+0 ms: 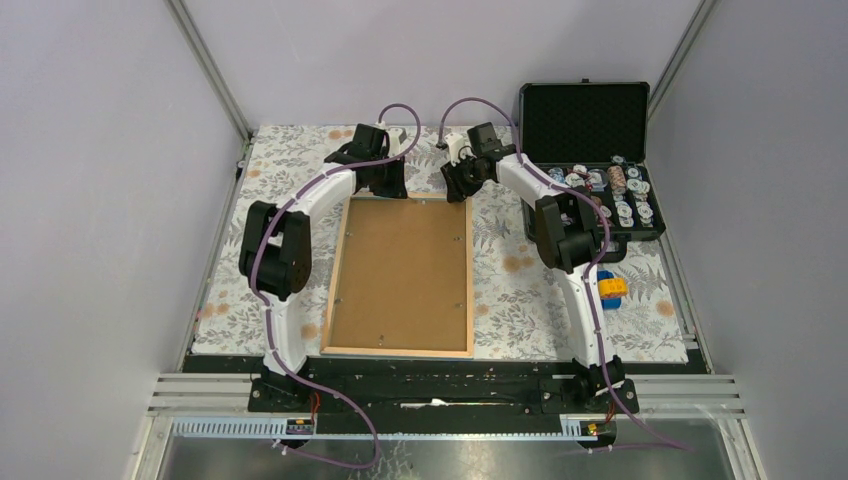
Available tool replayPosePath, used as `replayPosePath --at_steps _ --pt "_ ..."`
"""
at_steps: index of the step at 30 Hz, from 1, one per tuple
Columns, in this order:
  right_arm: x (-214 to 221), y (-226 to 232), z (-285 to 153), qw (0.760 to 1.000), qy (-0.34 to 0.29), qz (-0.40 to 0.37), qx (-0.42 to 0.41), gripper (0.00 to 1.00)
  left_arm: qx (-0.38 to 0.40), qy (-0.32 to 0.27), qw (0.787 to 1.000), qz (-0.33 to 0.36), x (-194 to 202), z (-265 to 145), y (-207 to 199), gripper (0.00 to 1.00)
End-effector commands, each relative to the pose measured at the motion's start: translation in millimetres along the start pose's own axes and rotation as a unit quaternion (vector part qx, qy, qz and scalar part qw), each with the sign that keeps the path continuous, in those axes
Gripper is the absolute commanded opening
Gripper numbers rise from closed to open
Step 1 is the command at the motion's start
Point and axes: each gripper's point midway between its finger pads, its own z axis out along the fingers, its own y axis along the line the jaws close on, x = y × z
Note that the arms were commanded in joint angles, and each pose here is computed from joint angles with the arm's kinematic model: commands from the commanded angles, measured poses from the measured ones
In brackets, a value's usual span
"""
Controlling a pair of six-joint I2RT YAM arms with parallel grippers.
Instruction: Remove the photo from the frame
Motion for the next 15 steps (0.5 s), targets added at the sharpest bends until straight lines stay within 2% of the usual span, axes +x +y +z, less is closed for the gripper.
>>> replayPosePath --at_steps 1,15 --pt "11.9 13.4 5.3 1.0 0.015 0.002 -0.028 0.39 0.007 -0.008 1.0 -0.007 -1.1 13.4 0.5 0.0" --pt "14.9 15.7 9.8 0.999 0.017 0.006 -0.036 0.16 0.066 0.014 0.998 0.013 12.4 25.1 -28.5 0.0"
